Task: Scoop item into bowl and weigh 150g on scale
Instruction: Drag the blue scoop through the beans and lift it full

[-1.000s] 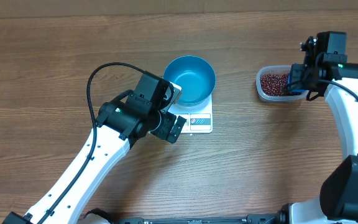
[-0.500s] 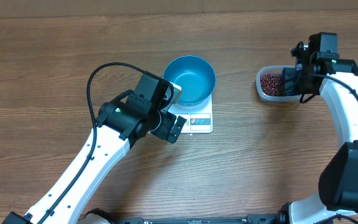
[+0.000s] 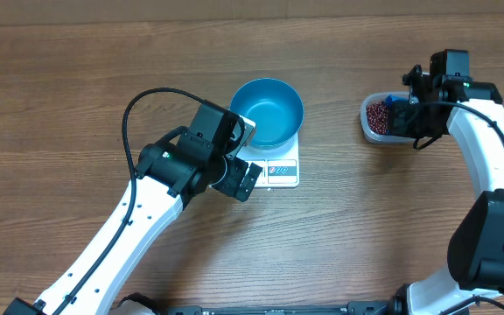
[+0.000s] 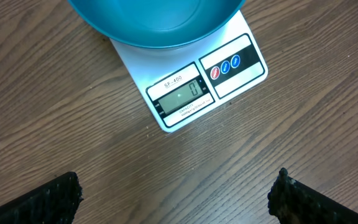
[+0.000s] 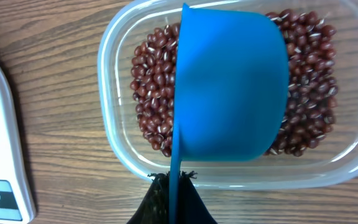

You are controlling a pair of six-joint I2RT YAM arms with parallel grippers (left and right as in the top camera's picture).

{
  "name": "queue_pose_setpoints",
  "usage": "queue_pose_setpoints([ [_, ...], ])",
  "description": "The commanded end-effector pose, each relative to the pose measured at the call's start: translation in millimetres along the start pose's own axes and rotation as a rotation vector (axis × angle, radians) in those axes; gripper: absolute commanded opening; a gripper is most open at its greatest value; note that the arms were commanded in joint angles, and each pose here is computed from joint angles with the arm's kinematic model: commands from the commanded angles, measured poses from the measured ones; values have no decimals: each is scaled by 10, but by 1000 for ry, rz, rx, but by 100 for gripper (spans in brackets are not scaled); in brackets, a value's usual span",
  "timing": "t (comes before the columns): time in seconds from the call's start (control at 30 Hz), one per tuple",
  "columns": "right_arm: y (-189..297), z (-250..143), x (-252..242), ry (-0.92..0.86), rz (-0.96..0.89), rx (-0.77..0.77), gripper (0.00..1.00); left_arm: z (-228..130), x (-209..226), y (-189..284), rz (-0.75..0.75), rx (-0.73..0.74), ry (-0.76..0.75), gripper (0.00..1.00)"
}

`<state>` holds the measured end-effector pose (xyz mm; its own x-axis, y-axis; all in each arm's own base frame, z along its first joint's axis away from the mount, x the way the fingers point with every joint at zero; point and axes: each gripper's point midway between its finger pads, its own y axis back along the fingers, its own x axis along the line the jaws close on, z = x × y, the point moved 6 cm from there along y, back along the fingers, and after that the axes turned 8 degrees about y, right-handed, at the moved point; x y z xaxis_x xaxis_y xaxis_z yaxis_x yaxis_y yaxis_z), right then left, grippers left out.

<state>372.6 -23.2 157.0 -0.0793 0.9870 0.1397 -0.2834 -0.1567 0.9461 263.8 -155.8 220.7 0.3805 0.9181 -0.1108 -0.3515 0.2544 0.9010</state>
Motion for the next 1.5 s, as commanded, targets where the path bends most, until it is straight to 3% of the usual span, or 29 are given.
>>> queue_pose_setpoints([
  [0.0,-40,4,104,-6,84,8,4,-5,23,55,3,-22,-14,99],
  [0.23,-22,0,138,-66,207,-7,4,-5,23,55,3,-22,-14,99],
  [0.93,217,-162,-477,-356,479,-119,4,-5,23,55,3,-22,-14,99],
  [1.47,380,-151,-500,-358,645,-201,4,-5,23,55,3,-22,-14,100],
])
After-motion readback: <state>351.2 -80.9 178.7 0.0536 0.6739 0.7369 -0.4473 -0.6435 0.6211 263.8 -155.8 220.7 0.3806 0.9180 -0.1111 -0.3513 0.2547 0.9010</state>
